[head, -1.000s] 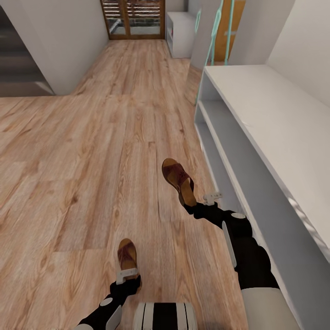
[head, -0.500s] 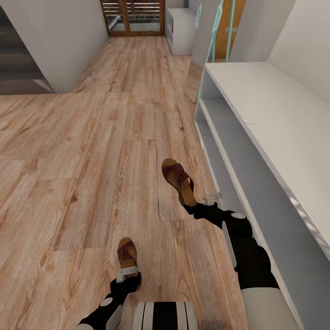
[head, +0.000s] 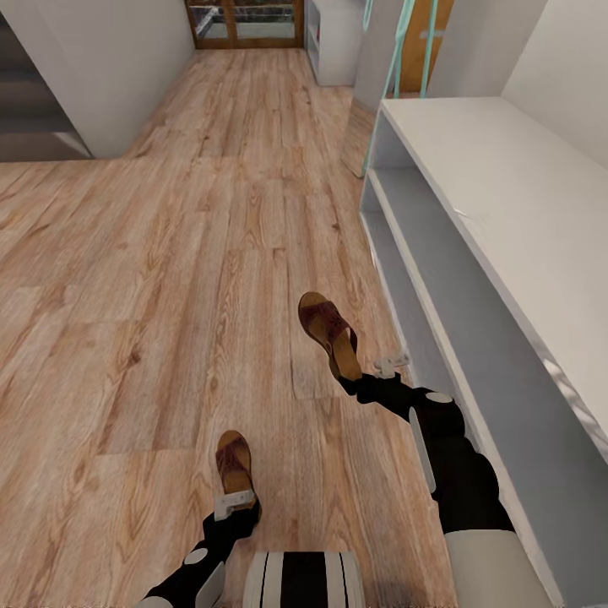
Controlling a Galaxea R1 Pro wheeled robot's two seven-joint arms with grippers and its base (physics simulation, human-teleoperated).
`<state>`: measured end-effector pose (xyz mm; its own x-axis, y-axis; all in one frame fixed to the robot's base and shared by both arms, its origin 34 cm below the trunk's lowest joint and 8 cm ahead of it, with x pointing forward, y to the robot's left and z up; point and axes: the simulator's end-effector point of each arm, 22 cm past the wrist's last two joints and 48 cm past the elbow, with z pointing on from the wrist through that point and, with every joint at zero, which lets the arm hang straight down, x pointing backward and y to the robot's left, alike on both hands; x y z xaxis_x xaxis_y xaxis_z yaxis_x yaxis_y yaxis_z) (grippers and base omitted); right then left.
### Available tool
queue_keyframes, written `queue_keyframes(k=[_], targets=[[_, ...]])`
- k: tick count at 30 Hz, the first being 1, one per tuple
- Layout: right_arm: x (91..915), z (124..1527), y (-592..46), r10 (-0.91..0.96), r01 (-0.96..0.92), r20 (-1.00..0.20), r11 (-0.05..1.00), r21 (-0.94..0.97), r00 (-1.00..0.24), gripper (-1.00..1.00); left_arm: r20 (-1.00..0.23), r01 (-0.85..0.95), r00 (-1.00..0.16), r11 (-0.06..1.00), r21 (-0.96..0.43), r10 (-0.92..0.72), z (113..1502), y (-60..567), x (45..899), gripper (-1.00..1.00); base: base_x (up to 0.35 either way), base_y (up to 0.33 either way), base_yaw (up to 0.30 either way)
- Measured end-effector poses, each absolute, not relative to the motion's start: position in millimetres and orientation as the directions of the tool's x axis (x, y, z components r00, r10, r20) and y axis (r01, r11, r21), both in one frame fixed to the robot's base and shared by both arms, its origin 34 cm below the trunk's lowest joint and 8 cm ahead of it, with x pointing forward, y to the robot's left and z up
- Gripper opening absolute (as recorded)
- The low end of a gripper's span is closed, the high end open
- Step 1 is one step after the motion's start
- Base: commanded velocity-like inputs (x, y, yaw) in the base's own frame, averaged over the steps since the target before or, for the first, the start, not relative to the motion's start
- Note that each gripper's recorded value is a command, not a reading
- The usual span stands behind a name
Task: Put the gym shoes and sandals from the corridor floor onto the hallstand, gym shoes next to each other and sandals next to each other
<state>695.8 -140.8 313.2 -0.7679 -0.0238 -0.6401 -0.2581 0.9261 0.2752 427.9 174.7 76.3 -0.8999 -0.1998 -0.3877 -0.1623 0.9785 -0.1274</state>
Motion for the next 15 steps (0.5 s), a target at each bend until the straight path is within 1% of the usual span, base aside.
queue_keyframes(k=[15], targets=[[694, 306, -141, -0.022, -0.254, -0.631, 0.926, 0.28, -0.776, -1.0, -0.381, -0.139, -0.906, 0.979, -0.15, -0.187, 73, 164, 424, 1.0, 0.0, 0.0, 0.0]])
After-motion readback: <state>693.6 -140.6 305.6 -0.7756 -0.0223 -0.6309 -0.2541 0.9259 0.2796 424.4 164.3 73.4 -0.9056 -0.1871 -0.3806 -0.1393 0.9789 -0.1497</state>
